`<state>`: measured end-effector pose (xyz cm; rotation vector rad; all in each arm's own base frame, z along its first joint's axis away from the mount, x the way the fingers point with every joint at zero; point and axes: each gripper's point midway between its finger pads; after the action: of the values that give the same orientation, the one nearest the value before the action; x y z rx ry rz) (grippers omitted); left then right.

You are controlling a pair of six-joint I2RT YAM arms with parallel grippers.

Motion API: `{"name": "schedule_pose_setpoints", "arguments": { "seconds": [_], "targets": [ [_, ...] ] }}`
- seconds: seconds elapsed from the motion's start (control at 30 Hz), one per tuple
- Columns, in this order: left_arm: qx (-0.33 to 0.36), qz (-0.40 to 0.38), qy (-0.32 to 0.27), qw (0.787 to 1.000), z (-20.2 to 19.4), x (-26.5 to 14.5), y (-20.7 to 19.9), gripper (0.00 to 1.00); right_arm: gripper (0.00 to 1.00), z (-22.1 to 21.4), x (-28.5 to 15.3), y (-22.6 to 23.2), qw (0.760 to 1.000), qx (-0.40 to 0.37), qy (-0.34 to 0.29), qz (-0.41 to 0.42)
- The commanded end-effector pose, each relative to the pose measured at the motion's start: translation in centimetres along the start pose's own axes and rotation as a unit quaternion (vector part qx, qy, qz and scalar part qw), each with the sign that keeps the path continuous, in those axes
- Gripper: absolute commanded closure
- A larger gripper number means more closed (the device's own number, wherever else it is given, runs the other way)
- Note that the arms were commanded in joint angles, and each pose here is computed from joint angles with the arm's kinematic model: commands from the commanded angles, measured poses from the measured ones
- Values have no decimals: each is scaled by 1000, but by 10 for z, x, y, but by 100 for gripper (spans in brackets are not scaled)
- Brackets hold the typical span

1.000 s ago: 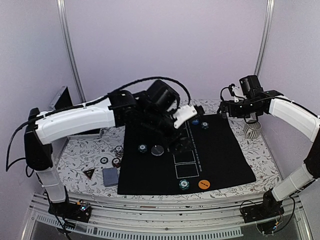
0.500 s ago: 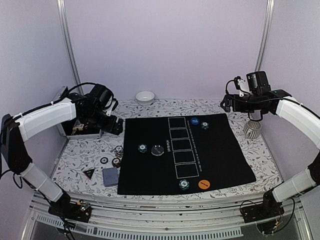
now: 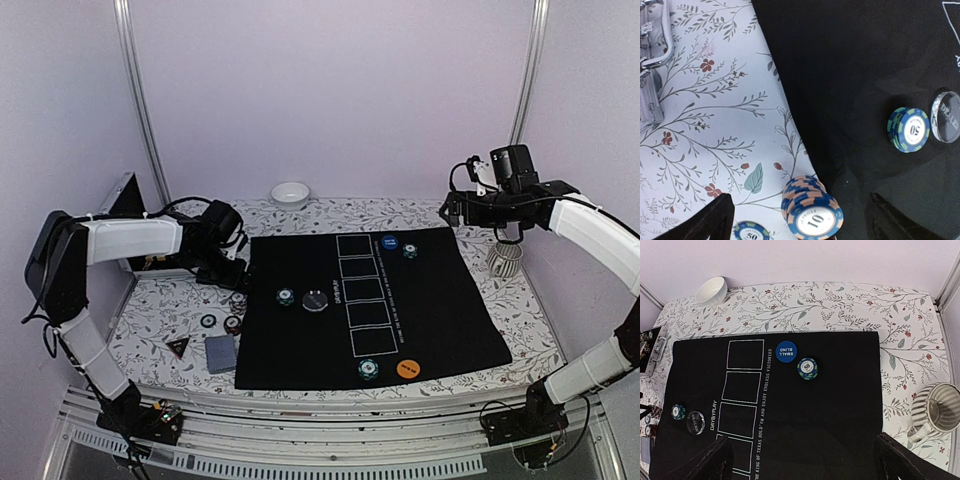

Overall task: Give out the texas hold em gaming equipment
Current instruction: Pick up the pile of poker chips from the pile of poker chips.

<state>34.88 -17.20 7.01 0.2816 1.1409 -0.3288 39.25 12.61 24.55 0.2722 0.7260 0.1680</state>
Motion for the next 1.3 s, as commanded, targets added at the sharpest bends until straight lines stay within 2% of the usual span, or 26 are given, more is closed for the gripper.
{"name": "schedule_pose_setpoints", "arguments": {
  "seconds": [0.0, 0.1, 0.23, 0.37, 0.57, 0.97, 1.2, 1.27],
  "targets": [
    [3, -20, -1, 1000, 1, 10, -7, 10, 1, -2, 5, -6, 1000, 7, 1, -9],
    [4, -15, 16, 1000, -8, 19, -7, 14, 1, -3, 7, -5, 1000, 6, 3, -9],
    [6, -4, 42, 999, -19, 27, -3, 24, 1, -3, 9, -6, 1000, 6, 5, -11],
    [1, -9, 44, 999, -22, 27, -5, 31, 1, -3, 12, -6, 1000, 4, 7, -11],
    [4, -12, 47, 999, -25, 28, -6, 46, 1, -4, 16, -5, 1000, 6, 12, -10],
    [6, -34, 62, 997, -31, 25, -13, 40, 1, -5, 18, -6, 1000, 1, 16, -13],
    [15, -37, 68, 997, -34, 26, -14, 46, 1, -4, 18, -5, 1000, 1, 16, -10],
    [15, -38, 68, 997, -34, 25, -15, 51, 1, -4, 18, -4, 1000, 1, 16, -9]
  ]
}}
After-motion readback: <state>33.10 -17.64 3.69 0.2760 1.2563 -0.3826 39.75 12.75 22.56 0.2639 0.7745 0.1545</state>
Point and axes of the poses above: each gripper's point midway between its finger pads, its own x axis out along the fingers, its own y axis along the line the jaws close on, z = x × y, and after that the axes turned 10 degrees about x, right-handed
